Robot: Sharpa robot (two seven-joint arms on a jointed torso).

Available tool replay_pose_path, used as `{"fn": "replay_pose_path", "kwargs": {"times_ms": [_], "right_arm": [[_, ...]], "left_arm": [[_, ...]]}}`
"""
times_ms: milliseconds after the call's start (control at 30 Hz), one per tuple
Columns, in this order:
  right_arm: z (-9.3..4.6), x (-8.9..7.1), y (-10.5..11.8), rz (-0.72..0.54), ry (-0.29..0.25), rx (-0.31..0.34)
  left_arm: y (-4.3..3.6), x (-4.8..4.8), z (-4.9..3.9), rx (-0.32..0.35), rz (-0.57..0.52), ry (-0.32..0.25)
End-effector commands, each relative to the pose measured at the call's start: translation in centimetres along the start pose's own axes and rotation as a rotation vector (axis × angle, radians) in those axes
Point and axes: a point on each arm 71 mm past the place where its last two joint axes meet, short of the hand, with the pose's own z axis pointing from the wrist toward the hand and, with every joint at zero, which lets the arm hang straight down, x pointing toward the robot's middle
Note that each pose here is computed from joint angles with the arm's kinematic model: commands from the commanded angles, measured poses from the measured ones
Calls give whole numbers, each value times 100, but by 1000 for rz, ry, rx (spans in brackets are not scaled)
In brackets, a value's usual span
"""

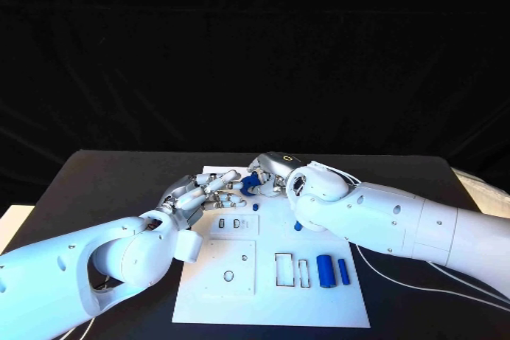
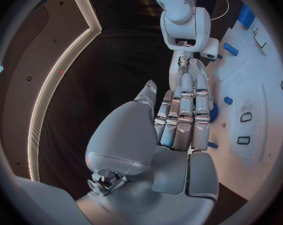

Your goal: Assemble the parts on the task board

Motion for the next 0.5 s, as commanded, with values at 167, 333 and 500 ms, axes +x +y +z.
{"fn": "replay_pose_path", "kwargs": {"times_ms": [167, 333, 500], "right_arm": [[5, 16, -15, -13, 25, -3], [-25, 9, -37, 9, 29, -5], [-53, 11, -60, 40, 45, -5]], "left_arm": [[-11, 22, 2, 7, -8, 17], [-12, 16, 1, 7, -7, 16], [-13, 8, -2, 7, -6, 14]]}}
